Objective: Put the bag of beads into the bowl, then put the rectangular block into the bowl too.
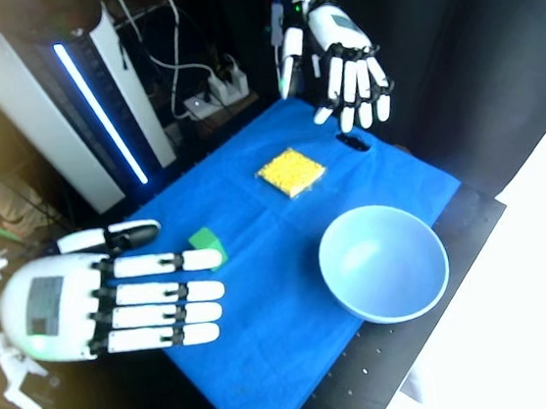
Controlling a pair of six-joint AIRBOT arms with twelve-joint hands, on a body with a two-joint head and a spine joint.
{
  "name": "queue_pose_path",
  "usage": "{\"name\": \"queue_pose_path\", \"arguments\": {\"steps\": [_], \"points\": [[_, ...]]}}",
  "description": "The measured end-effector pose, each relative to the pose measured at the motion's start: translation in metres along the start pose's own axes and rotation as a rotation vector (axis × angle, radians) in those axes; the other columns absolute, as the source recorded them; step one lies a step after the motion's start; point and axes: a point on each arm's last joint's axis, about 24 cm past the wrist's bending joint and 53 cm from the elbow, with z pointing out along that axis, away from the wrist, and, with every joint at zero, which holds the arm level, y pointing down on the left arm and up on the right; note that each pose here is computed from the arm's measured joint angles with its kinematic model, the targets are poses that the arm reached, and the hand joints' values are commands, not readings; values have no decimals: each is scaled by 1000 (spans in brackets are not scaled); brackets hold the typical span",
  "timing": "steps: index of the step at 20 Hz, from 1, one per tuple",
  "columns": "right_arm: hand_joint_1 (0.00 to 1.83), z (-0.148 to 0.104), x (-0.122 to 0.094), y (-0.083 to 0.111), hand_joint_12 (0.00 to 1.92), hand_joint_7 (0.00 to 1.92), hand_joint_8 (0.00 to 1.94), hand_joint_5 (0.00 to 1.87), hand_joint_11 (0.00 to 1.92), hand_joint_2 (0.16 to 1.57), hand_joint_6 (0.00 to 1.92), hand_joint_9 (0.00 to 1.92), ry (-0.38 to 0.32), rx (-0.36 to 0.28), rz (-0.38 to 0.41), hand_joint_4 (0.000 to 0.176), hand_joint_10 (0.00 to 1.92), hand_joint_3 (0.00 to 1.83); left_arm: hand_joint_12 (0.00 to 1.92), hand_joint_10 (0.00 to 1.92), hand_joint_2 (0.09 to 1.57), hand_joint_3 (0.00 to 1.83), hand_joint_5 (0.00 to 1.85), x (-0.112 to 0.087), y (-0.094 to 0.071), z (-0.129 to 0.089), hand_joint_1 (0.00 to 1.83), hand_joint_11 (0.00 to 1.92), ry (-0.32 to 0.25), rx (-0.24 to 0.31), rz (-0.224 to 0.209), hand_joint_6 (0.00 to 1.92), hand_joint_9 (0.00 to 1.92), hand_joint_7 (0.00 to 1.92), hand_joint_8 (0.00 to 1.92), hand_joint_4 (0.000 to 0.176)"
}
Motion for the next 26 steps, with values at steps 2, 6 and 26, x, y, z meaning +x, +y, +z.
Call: {"name": "queue_pose_path", "arguments": {"steps": [2, 6, 26], "points": [[428, 0, 1, 0, 136, 181, 1, 276, 5, 1235, 0, 85, 3, -1, 1, 116, 0, 7, 43, 0, 952, 8, 4, 3, -2, 3, 532, 37, 20, 3, 4, 0, 0, 14, 0, 140], [409, 0, 1, 0, 19, 187, 2, 266, 4, 1229, 3, 70, 2, -1, 0, 146, 2, 0, 1, 0, 866, 0, 0, 19, -18, 18, 724, 0, 119, 56, 65, 0, 0, 5, 2, 103], [651, 0, 5, -3, 0, 193, 5, 339, 0, 1228, 8, 51, 33, 3, -26, 78, 3, 0, 1210, 77, 913, 4, 501, 92, -17, 80, 923, 0, 433, 51, 431, 10, 728, 746, 23, 45]]}}
